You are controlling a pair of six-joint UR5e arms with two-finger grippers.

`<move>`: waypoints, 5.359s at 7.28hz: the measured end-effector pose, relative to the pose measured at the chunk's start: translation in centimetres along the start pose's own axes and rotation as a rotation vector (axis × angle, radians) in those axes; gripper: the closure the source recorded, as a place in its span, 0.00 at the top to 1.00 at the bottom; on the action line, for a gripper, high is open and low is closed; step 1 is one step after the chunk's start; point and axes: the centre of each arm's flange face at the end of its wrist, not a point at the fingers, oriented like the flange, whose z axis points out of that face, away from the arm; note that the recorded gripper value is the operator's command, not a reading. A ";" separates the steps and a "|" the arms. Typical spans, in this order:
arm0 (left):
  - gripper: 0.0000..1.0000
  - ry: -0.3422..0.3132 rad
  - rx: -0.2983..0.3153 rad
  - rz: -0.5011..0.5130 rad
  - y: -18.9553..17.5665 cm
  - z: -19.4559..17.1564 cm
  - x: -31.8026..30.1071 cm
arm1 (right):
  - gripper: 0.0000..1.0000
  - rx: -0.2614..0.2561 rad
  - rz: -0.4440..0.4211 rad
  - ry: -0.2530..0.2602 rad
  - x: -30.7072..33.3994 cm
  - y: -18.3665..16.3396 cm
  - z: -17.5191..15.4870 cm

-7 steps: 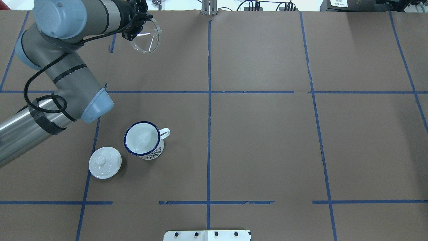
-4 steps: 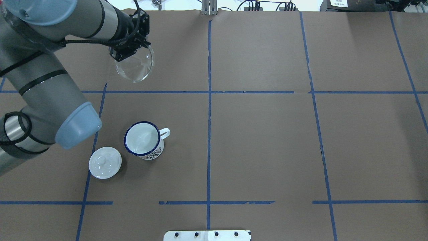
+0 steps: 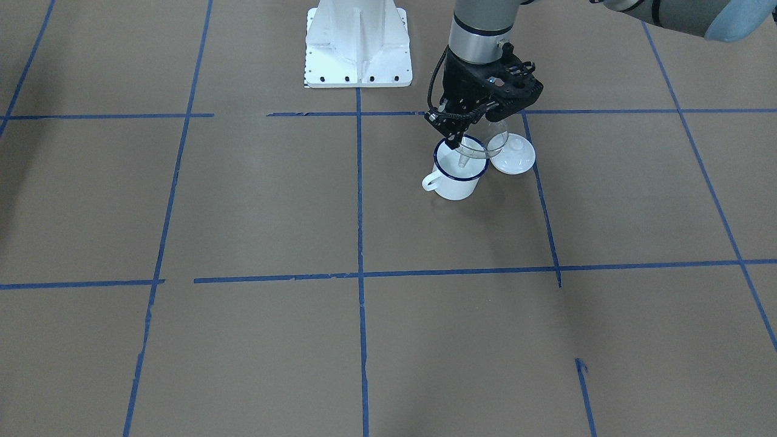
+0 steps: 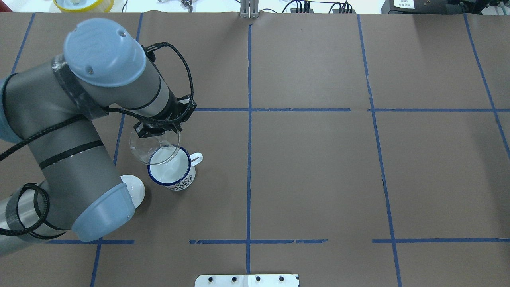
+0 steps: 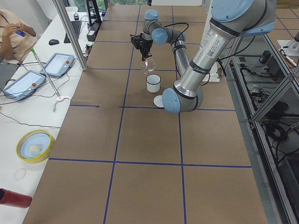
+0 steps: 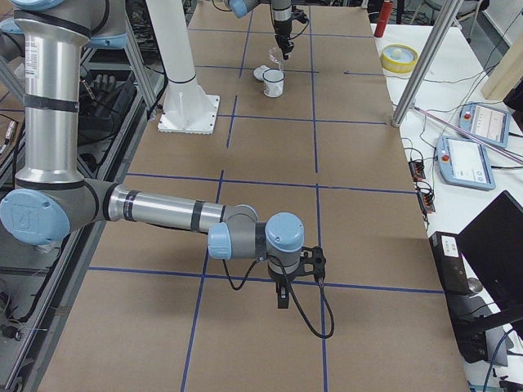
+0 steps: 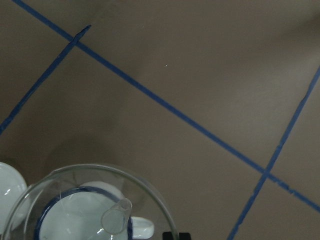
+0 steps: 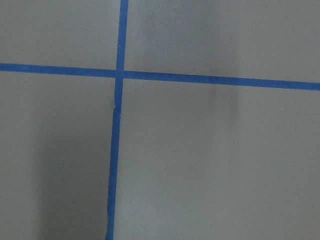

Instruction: Place funnel on cup

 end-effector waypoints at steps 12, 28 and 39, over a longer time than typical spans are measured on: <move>1.00 -0.090 -0.051 0.158 1.7 9.2 0.4 | 1.00 -0.001 0.001 0.000 0.0 0.0 0.0; 1.00 -0.060 -0.129 0.776 -38.4 0.9 -54.3 | 1.00 -0.001 0.001 0.000 0.0 0.0 0.0; 1.00 -0.096 -0.117 0.759 -38.6 0.6 -55.5 | 1.00 -0.001 0.001 0.000 0.0 0.0 0.0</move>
